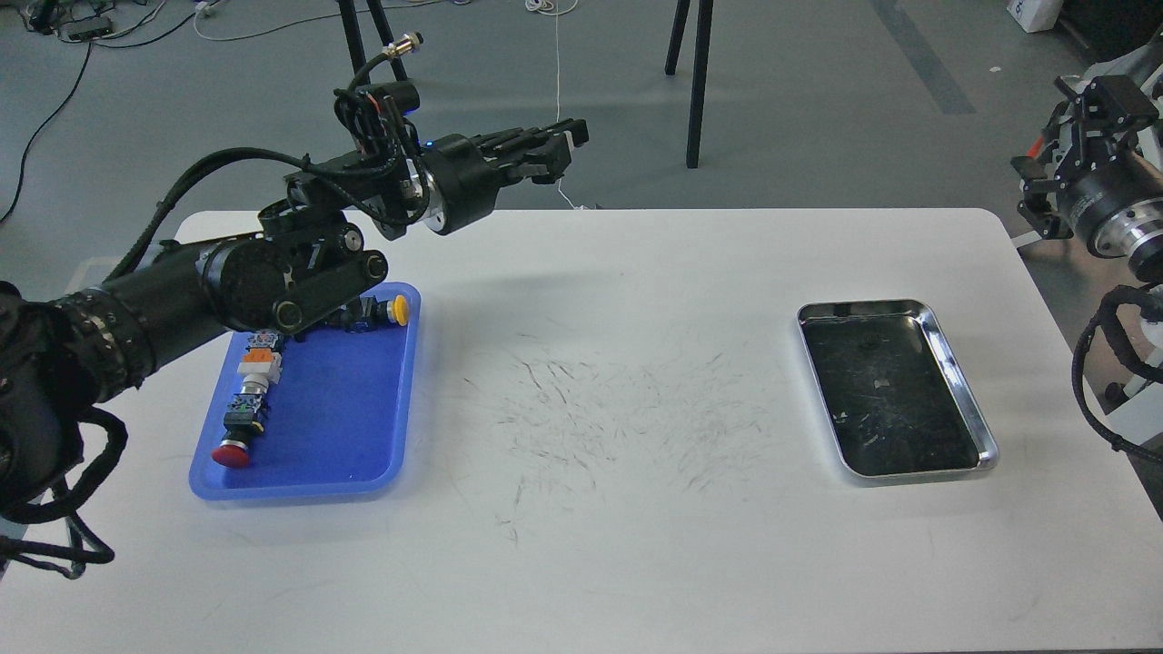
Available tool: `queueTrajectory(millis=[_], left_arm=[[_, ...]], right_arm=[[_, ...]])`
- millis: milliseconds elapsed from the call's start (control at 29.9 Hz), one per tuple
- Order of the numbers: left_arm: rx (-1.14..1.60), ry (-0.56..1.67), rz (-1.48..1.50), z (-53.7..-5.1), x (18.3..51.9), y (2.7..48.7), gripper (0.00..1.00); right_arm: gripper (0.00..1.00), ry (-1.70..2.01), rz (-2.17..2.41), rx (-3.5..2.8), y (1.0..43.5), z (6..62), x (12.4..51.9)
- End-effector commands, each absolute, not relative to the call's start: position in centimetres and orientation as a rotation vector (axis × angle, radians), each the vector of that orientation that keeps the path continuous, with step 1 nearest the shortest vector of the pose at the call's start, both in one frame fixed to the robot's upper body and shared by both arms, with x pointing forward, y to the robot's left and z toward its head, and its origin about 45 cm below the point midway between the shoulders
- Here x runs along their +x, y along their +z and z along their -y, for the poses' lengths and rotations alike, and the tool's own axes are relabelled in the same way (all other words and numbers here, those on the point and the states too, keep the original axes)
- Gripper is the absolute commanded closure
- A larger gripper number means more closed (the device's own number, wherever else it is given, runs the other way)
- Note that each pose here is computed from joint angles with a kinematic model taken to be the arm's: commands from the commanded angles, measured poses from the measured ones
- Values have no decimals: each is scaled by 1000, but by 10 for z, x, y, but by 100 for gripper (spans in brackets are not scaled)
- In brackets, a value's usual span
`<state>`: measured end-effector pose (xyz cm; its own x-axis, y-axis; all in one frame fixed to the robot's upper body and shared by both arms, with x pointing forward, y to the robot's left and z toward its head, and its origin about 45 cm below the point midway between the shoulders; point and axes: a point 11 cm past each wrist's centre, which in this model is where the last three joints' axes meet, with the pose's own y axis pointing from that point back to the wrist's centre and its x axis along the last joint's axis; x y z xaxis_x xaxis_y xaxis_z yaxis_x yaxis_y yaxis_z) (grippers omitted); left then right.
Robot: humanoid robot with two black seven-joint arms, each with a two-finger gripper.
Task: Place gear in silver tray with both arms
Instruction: 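Lift the gear with the left gripper and release it on the table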
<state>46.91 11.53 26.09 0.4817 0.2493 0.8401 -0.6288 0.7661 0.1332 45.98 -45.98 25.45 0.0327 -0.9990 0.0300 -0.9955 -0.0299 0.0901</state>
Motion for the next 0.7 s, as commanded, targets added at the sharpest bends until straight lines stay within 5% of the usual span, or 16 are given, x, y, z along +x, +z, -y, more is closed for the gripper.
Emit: queueTrajectory(millis=[0,167,669], left_arm=[[403,505,837,-77,450,240,84],[370,413,768,-31,413,200,83],[580,165,943,-55,374,122,82]], right_arm=[[2,-76,2122,2185,248,461,456],[2,-85,2119,2181,245,462,454],[2,-94,2115,2177,240,462,453]])
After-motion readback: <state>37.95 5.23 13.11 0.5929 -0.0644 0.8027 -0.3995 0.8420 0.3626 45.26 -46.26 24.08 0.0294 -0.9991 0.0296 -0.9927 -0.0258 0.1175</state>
